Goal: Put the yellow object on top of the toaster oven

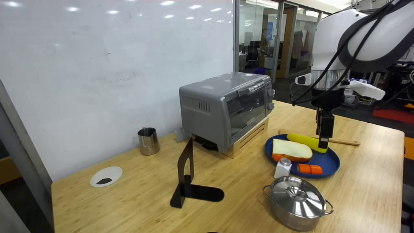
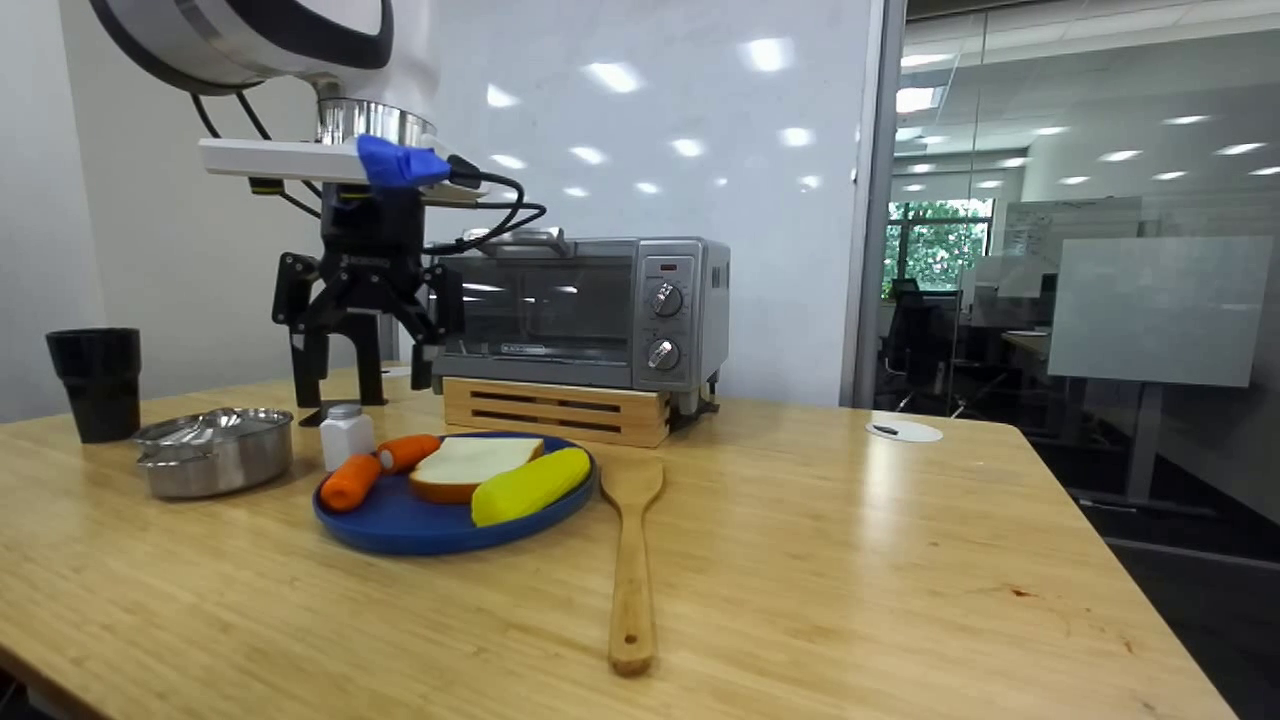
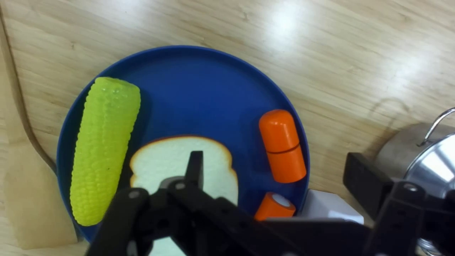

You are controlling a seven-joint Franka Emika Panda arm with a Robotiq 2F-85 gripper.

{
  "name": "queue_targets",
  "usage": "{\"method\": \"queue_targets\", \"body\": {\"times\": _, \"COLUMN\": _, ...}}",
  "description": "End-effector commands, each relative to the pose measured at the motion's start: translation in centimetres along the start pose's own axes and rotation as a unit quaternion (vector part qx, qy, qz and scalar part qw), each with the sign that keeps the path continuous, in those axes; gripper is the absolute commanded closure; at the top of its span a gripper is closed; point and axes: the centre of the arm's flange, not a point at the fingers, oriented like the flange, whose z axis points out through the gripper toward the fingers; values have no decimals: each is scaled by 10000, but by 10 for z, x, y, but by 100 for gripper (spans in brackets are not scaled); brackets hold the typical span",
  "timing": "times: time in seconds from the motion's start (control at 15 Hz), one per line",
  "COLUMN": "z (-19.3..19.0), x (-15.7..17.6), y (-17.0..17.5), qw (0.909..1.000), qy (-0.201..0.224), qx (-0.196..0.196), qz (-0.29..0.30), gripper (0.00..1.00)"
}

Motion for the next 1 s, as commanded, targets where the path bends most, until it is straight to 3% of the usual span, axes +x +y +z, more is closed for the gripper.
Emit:
{"method": "queue_targets", "body": {"times": 0.0, "z": 9, "x": 3, "y": 19, "qw": 9997, "qy": -72, "qx": -172, "qz": 141, "gripper": 0}}
{"method": "queue_targets", "body": {"times": 0.53, "z": 34, "x": -16, "y": 76, "qw": 9930, "qy": -237, "qx": -609, "qz": 988, "gripper": 0}}
{"method": "queue_targets", "body": {"times": 0.93, "z": 49, "x": -8, "y": 89, "qw": 9858, "qy": -192, "qx": -1107, "qz": 1249, "gripper": 0}}
